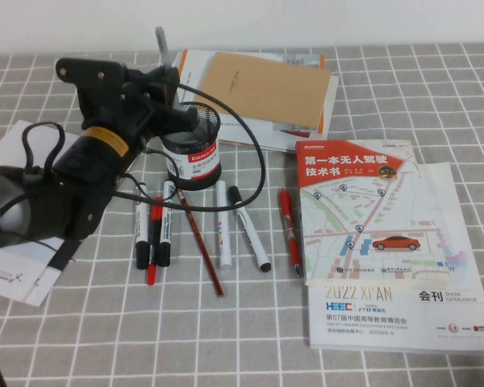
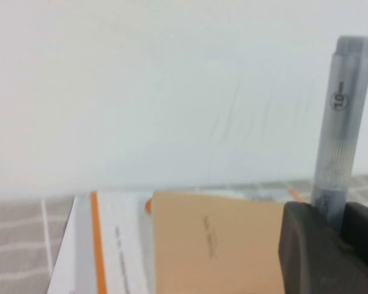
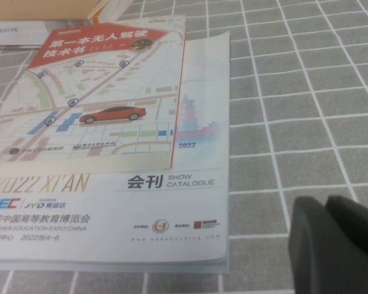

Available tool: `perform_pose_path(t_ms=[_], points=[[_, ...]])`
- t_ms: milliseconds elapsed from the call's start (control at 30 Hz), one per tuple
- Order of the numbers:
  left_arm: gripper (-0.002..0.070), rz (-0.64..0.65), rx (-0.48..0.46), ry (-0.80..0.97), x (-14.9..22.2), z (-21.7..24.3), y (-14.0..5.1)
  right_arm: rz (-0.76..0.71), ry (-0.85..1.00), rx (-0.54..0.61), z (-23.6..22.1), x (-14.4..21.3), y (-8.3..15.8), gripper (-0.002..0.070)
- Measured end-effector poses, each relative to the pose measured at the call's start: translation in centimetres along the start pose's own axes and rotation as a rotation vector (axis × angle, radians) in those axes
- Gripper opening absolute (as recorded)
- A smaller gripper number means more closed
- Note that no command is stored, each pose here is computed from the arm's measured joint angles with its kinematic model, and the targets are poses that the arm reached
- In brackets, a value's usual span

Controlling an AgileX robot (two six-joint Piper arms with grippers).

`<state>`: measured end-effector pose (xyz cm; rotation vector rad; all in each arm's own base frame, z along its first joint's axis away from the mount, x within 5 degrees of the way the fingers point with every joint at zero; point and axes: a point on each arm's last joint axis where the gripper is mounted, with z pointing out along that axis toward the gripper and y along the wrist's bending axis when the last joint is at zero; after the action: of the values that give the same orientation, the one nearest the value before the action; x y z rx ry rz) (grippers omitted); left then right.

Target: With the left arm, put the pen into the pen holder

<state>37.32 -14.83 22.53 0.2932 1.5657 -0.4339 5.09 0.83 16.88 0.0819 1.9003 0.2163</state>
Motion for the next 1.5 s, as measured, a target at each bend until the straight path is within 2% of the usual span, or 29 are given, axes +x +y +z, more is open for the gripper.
perform_pose_path(t_ms=[267, 467, 567, 767, 1033, 1167, 1267, 1333, 1500], points=[[0.0048, -0.008, -0.024, 0.071, 2.7, 0.5, 1.0, 0.0, 0.0, 0.0, 0.0, 0.0, 0.0, -0.0012], [0.0051, 0.019, -0.017, 0.083, 3.1, 0.6, 1.0, 0.0, 0.0, 0.0, 0.0, 0.0, 0.0, -0.0012], [0.0083, 0.023, -0.02, 0.096, 3.2, 0.6, 1.0, 0.0, 0.0, 0.0, 0.0, 0.0, 0.0, -0.0013], [0.0191, 0.003, -0.044, 0.101, 3.2, 0.6, 1.2, 0.0, 0.0, 0.0, 0.0, 0.0, 0.0, -0.0013], [0.0208, -0.019, -0.084, 0.153, 1.8, -0.1, 1.3, 0.0, 0.0, 0.0, 0.0, 0.0, 0.0, -0.0013], [0.0174, -0.009, -0.098, 0.192, -1.5, -1.5, 1.0, 0.0, 0.0, 0.0, 0.0, 0.0, 0.0, -0.0012], [0.0069, 0.01, -0.106, 0.212, -4.8, -3.4, 0.5, 0.0, 0.0, 0.0, 0.0, 0.0, 0.0, -0.0013], [0.0027, 0.02, -0.112, 0.217, -6.7, -4.9, 0.2, 0.0, 0.0, 0.0, 0.0, 0.0, 0.0, -0.0013], [0.0002, 0.044, -0.112, 0.167, -9.8, -10.2, -0.7, 0.0, 0.0, 0.0, 0.0, 0.0, 0.0, -0.0013]])
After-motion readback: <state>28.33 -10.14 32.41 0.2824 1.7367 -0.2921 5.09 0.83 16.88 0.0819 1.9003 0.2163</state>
